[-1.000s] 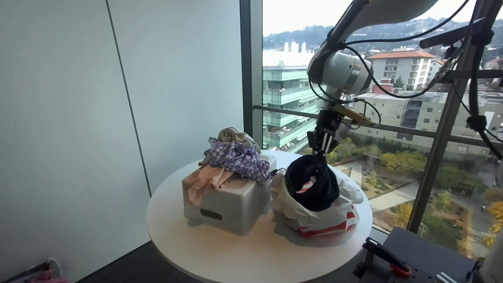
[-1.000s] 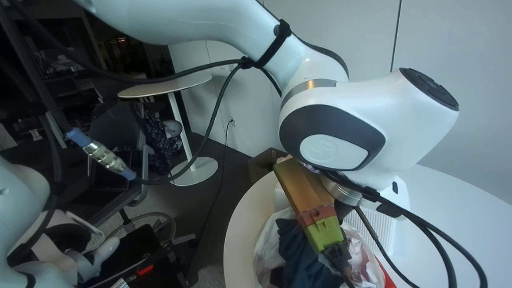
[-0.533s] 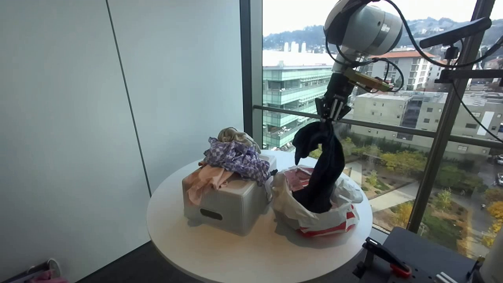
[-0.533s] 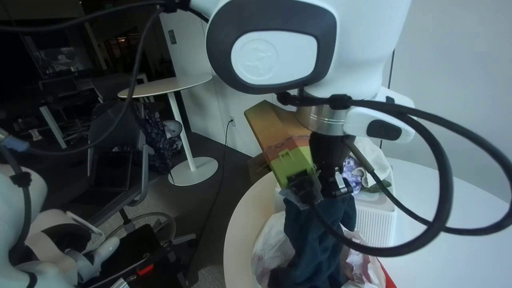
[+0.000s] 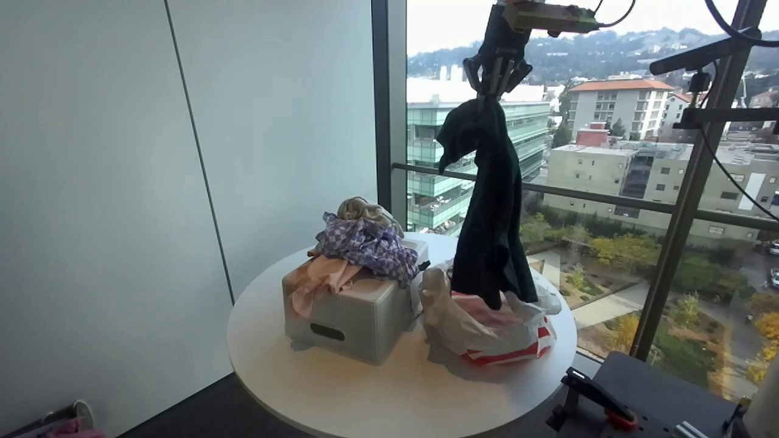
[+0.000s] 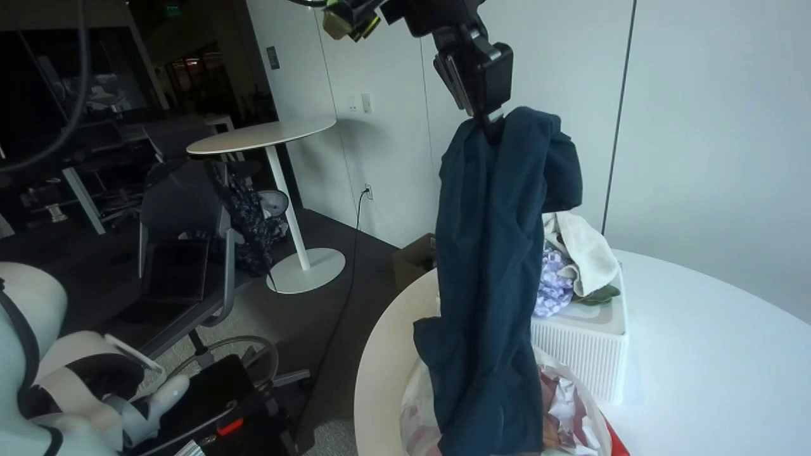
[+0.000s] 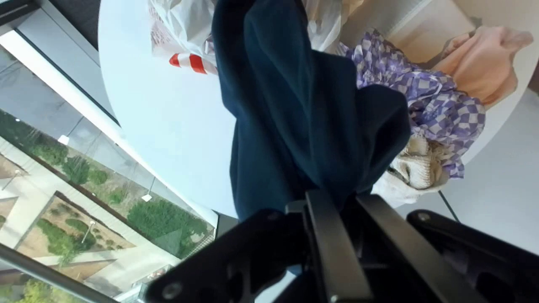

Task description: Remove the clothing and towel from the plastic bag and put them on top of the white storage container.

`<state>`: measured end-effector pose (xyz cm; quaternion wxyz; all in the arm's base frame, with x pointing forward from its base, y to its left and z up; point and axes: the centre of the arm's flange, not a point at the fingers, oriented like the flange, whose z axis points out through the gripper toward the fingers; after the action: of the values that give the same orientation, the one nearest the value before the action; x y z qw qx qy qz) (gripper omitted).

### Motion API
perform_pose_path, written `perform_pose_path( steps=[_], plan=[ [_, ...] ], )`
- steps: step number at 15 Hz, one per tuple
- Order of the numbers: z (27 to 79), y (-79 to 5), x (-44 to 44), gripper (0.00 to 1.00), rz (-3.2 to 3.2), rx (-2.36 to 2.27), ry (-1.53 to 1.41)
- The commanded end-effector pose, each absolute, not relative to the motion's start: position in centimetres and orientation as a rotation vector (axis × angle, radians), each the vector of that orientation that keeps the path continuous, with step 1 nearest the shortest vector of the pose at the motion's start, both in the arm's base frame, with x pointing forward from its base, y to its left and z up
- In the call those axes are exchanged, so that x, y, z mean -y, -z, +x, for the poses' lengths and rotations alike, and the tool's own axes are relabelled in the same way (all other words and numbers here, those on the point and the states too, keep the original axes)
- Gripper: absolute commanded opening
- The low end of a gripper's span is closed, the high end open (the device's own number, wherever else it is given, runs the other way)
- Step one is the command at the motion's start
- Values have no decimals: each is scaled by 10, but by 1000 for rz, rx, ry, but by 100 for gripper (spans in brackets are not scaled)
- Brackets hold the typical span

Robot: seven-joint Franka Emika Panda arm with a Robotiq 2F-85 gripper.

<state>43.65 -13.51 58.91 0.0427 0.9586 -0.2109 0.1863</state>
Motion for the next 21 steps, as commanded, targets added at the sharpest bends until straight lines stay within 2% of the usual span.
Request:
perform_pose_path(
  steps=[1, 7, 12, 19, 21],
  plan=[
    [460, -671, 82, 3, 2723, 679, -713],
    [475, -779, -24, 3, 2359, 713, -936],
    [532, -814, -85, 3, 2127, 581, -1053],
    [671, -716, -90, 3, 2302, 245, -940],
    [696, -681, -83, 3, 2394, 152, -918]
  ],
)
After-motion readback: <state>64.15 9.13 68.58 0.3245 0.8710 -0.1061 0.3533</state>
